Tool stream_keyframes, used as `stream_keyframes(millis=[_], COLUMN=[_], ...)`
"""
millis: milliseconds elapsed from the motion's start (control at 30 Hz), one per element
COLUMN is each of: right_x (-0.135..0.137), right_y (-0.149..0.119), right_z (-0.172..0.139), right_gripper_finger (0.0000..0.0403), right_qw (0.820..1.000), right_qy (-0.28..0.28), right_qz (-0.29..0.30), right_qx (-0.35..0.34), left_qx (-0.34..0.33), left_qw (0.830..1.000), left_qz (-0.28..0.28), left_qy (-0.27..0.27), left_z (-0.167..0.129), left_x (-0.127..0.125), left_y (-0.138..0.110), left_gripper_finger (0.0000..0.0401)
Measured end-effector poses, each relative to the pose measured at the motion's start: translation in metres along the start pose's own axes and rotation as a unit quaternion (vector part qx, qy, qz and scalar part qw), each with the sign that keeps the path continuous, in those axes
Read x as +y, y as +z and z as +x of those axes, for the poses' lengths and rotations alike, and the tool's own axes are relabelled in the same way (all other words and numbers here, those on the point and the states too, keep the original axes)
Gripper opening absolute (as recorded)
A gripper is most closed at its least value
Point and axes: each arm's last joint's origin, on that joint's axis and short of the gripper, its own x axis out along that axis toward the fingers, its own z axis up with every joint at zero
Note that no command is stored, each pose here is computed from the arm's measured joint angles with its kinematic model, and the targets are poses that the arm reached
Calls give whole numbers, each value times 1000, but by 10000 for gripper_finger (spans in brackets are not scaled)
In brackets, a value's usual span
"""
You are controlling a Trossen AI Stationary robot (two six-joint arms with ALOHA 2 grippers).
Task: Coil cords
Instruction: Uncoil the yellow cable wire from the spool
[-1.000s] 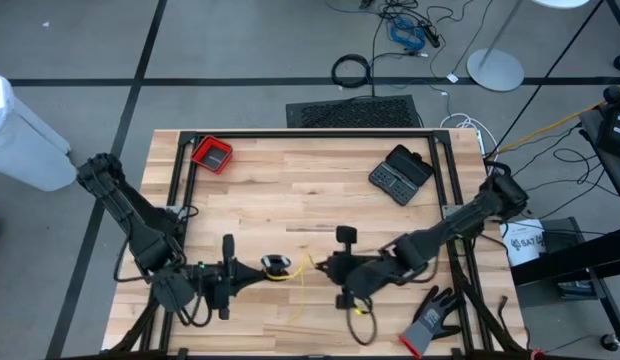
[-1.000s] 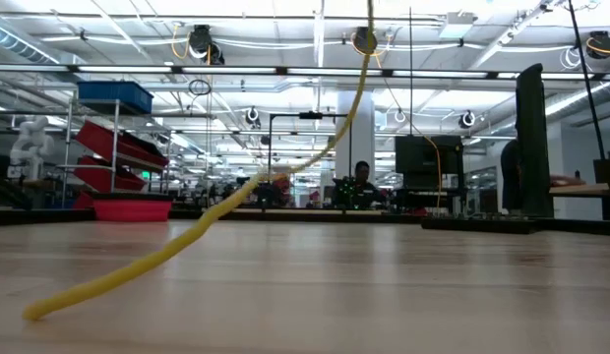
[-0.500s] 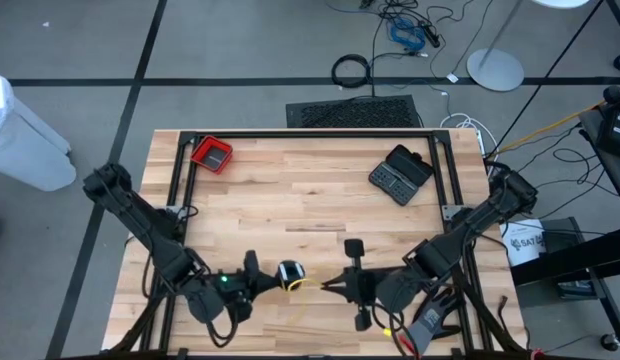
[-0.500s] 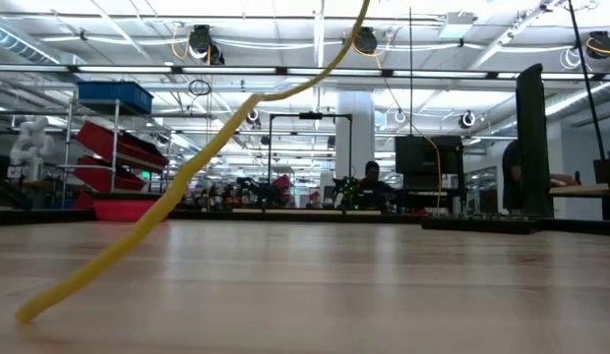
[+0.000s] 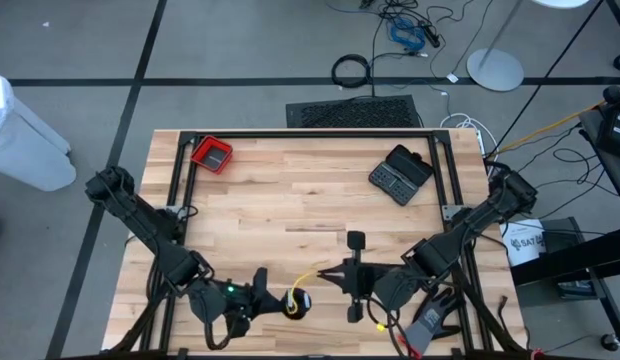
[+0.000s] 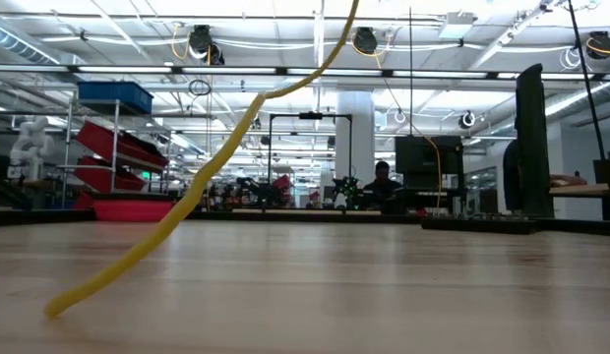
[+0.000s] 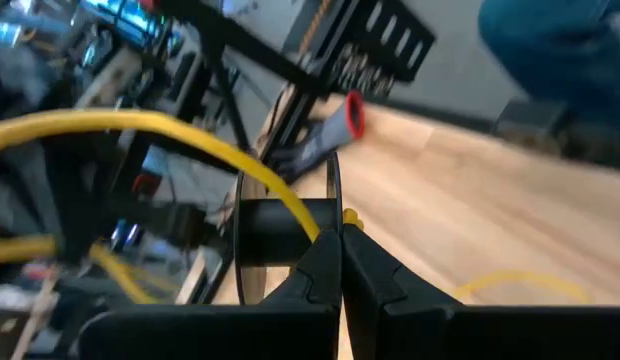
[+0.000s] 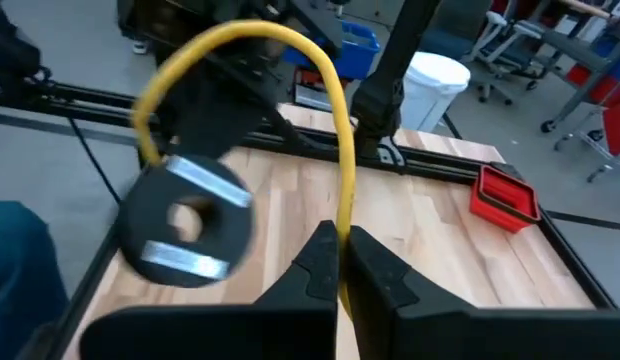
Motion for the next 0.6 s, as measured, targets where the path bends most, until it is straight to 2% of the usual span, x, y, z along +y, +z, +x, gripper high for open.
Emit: stream_keyframes(millis=[367, 600], right_x=[-4, -11], right_y=[-16, -22], right_z=[34, 50], right_gripper_finger=[0, 0], right_qw=[999, 999], right_qy=[-26, -23], right_qz=[-10, -1], right_qx=[32, 45], left_qx=[-82, -132], left_qw=[997, 991], left_qz=[-4, -9], left_qy=[-16, -36], left_z=[0, -1], left_x=[3, 4], left_y=[10, 15], left_gripper_finger=[0, 0])
